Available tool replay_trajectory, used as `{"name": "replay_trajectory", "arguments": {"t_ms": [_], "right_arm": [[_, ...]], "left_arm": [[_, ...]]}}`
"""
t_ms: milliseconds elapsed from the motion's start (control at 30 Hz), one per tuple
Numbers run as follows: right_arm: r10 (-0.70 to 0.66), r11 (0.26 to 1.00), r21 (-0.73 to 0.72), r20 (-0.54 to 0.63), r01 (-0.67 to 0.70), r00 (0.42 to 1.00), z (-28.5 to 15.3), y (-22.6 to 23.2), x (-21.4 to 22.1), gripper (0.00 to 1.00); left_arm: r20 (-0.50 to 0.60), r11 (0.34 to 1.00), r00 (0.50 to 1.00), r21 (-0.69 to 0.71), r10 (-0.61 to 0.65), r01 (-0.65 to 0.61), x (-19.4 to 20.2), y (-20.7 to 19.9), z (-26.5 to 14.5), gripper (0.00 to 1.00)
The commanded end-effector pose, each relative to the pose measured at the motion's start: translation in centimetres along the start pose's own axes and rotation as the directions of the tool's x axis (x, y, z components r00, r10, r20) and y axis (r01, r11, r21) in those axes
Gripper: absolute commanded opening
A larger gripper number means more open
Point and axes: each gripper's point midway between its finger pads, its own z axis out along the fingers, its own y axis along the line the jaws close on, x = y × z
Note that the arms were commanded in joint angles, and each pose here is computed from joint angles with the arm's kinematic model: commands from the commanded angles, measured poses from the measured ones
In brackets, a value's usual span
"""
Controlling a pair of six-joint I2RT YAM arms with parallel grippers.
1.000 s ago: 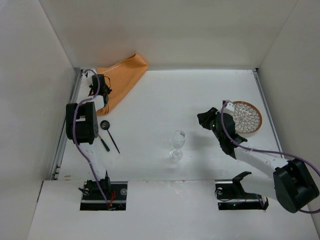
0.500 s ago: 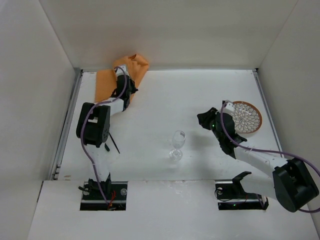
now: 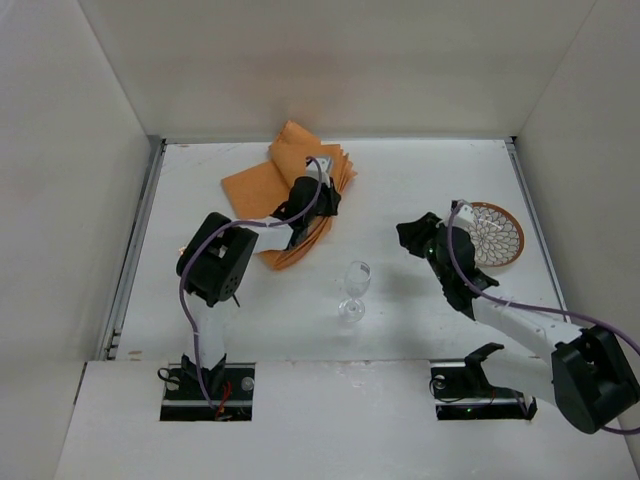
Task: Set the dinner table for one person
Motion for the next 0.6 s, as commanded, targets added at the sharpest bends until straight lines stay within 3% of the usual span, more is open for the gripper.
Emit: {"name": "replay_trajectory", "arguments": {"t_ms": [0,267,433,567], "right_arm": [[0.028,0.999,-0.028,0.105,-0.025,0.994,-0.3,0.7,-3.1,0.45],[0.053,0.998,-0.048,0.082,-0.049,0.995,0.6,0.6,-2.4,0.77],[0.098,0.984,-0.142,-0.057,-0.105,0.994,3.1,1.9,0.5,0.88],[0.175,0.966,-0.164,-0.150,-0.199,0.973,5.3,3.0,2.7,0.91]], "left_arm": [[0.037,0.994,0.999,0.105,0.014,-0.017,-0.3,-2.2,-0.1,0.03],[-0.050,0.968,0.999,0.250,-0.003,0.015,3.1,-5.1,-3.2,0.04],[-0.079,0.933,0.994,0.347,-0.076,0.099,3.4,-6.7,-5.7,0.04],[-0.055,0.917,0.992,0.379,-0.116,0.128,2.7,-7.3,-7.8,0.09]]}}
